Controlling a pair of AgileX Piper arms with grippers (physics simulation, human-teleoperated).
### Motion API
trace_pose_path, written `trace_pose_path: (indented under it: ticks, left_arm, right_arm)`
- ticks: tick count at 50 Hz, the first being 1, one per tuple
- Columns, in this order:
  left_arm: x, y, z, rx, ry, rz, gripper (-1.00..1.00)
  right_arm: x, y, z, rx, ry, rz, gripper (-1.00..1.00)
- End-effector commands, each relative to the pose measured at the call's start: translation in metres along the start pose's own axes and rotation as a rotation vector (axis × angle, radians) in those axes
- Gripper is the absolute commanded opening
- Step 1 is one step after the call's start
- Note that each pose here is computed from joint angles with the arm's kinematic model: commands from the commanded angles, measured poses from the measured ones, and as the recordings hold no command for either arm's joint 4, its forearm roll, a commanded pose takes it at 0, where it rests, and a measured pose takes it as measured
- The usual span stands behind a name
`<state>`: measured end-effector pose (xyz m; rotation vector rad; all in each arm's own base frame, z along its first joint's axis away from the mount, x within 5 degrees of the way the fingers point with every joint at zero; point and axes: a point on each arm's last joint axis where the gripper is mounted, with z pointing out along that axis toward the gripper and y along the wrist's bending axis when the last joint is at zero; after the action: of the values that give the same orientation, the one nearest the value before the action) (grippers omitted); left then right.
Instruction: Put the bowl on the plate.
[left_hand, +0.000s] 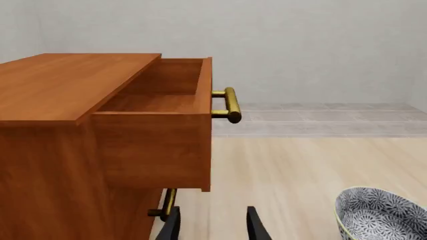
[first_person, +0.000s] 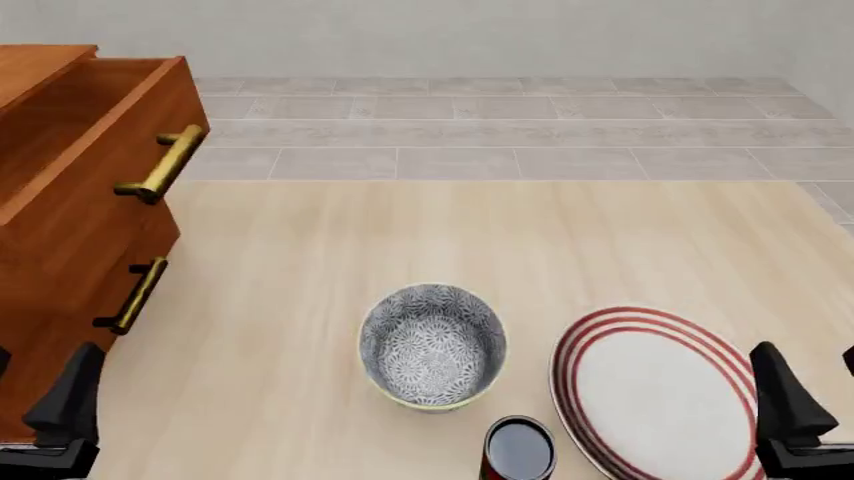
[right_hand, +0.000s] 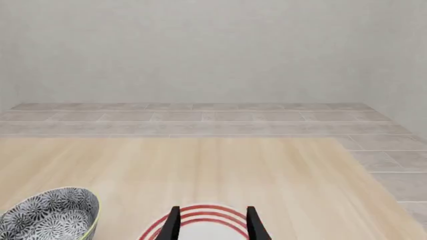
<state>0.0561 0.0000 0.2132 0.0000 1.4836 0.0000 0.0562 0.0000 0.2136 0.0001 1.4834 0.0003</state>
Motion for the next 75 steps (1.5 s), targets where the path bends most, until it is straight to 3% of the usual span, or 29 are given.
trace_pose_path:
  ticks: [1, 9, 11, 14, 17, 26, 27, 29, 36, 37, 40, 48, 49, 52, 55, 58, 63, 75]
  left_arm:
    - [0.000, 0.000, 0.000, 0.000, 0.000, 0.000, 1.00]
    - [0.000, 0.000, 0.000, 0.000, 0.000, 0.000, 1.00]
    - [0.000, 0.000, 0.000, 0.000, 0.000, 0.000, 1.00]
    - [0.000, 0.000, 0.000, 0.000, 0.000, 0.000, 1.00]
    - [0.000, 0.000, 0.000, 0.000, 0.000, 0.000, 1.00]
    - [0.000, 0.000, 0.000, 0.000, 0.000, 0.000, 1.00]
    - [0.000, 0.000, 0.000, 0.000, 0.000, 0.000, 1.00]
    - [0.000, 0.000, 0.000, 0.000, 0.000, 0.000, 1.00]
    - [0.000, 0.000, 0.000, 0.000, 0.000, 0.000, 1.00]
    - [0.000, 0.000, 0.000, 0.000, 0.000, 0.000, 1.00]
    - [0.000, 0.000, 0.000, 0.000, 0.000, 0.000, 1.00]
    - [0.000, 0.000, 0.000, 0.000, 0.000, 0.000, 1.00]
    - [0.000, 0.000, 0.000, 0.000, 0.000, 0.000, 1.00]
    - [0.000, 0.000, 0.000, 0.000, 0.000, 0.000, 1.00]
    - [0.000, 0.000, 0.000, 0.000, 0.000, 0.000, 1.00]
    - [0.000, 0.000, 0.000, 0.000, 0.000, 0.000, 1.00]
    - [0.000, 0.000, 0.000, 0.000, 0.000, 0.000, 1.00]
    - [0.000, 0.000, 0.000, 0.000, 0.000, 0.000, 1.00]
  right_arm:
    - [-0.001, 0.000, 0.000, -0.001, -0.003, -0.001, 1.00]
    - [-0.001, 0.000, 0.002, -0.006, -0.003, -0.008, 1.00]
    - [-0.002, -0.002, 0.003, 0.025, -0.003, 0.056, 1.00]
    - [-0.006, -0.001, 0.003, 0.021, -0.011, 0.031, 1.00]
    - [-0.025, -0.001, 0.008, 0.018, -0.036, 0.038, 1.00]
    - [-0.050, 0.003, 0.025, -0.032, -0.039, 0.005, 1.00]
    - [-0.061, 0.009, 0.045, -0.093, -0.007, 0.001, 1.00]
    - [-0.064, 0.015, 0.056, -0.142, 0.018, 0.000, 1.00]
    - [-0.073, 0.024, 0.076, -0.189, 0.065, 0.005, 1.00]
    - [-0.092, 0.040, 0.097, -0.270, 0.102, -0.022, 1.00]
    - [-0.099, 0.045, 0.104, -0.289, 0.116, -0.021, 1.00]
    - [-0.093, 0.063, 0.131, -0.341, 0.221, -0.047, 1.00]
    - [-0.089, 0.067, 0.139, -0.353, 0.245, -0.080, 1.00]
    - [-0.084, 0.074, 0.144, -0.378, 0.272, -0.101, 1.00]
    - [-0.078, 0.089, 0.151, -0.429, 0.325, -0.095, 1.00]
    - [-0.076, 0.091, 0.156, -0.431, 0.337, -0.104, 1.00]
    - [-0.067, 0.114, 0.163, -0.505, 0.404, -0.125, 1.00]
    - [-0.060, 0.148, 0.177, -0.598, 0.494, -0.185, 1.00]
